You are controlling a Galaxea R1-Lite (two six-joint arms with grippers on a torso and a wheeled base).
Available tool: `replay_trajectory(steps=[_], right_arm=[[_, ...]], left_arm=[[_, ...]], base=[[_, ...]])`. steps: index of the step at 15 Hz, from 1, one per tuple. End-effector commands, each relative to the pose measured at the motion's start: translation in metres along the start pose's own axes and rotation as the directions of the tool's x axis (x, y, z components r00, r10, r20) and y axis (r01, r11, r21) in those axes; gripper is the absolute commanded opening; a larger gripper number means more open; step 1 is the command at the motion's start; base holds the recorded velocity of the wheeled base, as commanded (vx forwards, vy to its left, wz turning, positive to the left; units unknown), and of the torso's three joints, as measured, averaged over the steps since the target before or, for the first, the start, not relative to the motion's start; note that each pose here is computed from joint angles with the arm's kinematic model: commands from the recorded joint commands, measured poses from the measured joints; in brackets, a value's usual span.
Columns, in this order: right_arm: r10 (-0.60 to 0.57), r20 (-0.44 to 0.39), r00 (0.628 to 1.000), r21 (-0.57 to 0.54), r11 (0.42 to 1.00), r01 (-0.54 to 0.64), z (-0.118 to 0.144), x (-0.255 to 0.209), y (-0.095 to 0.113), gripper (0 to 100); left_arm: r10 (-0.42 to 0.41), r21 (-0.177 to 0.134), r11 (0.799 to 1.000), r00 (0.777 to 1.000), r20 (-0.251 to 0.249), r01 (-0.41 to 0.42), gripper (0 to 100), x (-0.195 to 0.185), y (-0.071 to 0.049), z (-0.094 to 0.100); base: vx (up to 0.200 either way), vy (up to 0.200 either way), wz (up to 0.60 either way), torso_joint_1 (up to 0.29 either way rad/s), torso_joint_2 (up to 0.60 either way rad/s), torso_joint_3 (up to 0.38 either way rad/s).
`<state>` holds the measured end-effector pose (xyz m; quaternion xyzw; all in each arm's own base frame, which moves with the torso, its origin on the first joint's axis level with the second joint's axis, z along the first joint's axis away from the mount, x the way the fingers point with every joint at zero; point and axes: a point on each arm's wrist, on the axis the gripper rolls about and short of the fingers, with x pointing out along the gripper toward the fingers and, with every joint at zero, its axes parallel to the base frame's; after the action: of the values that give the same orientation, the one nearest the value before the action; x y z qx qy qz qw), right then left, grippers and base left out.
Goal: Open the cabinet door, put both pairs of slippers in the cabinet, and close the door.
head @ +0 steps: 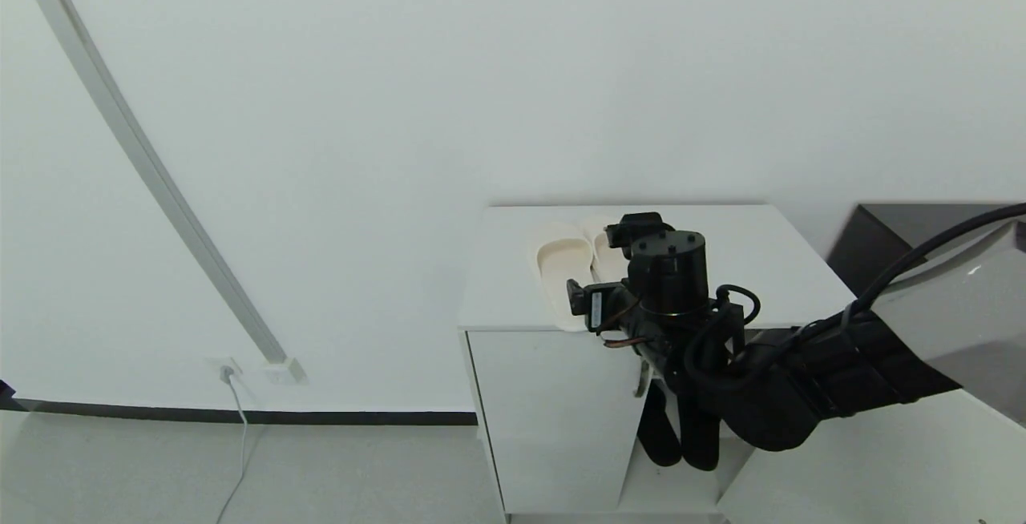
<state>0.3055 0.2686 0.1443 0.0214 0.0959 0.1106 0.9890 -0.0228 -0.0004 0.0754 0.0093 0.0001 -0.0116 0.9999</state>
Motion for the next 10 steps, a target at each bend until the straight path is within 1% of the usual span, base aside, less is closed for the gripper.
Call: replay_trajectory(steps=[1,2,3,6,8,10], right_arm=[[-0.006,-0.02,1.0,-0.012,1.0,0.005,-0.009,0.004,0.0,100],[-0.011,-0.024,1.0,-0.017,1.0,0.01,-0.014,0.009,-0.002,100],[-0.013,-0.02,1.0,-0.037,0.999,0.012,-0.022,0.016,-0.003,100],[0.0,0.041,0.999,-0.079,0.997,0.003,-0.034,0.034,-0.008,100],[0.029,0.045,0.999,-0.085,0.996,-0.025,-0.033,0.036,-0.008,100],[0.032,0.055,0.998,-0.079,0.996,-0.027,-0.028,0.044,-0.009,100]], left_arm=[[0.0,-0.002,1.0,1.0,-0.001,0.0,0,0.0,0.0,0.0],[-0.001,-0.002,1.0,1.0,-0.001,0.001,0,0.0,0.0,0.0],[0.0,-0.003,1.0,1.0,-0.001,0.0,0,0.0,0.0,0.0],[0.0,-0.003,1.0,1.0,-0.001,0.0,0,0.0,0.0,0.0],[0.0,-0.003,1.0,1.0,-0.001,0.0,0,0.0,0.0,0.0],[0.0,-0.003,1.0,1.0,-0.001,0.0,0,0.0,0.0,0.0]], base=[[0.2,0.0,0.0,0.007,0.0,0.002],[0.2,0.0,0.0,0.002,0.0,0.002],[0.0,0.0,0.0,0.0,0.0,0.0],[0.0,0.0,0.0,0.0,0.0,0.0],[0.0,0.0,0.0,0.0,0.0,0.0],[0.0,0.0,0.0,0.0,0.0,0.0]])
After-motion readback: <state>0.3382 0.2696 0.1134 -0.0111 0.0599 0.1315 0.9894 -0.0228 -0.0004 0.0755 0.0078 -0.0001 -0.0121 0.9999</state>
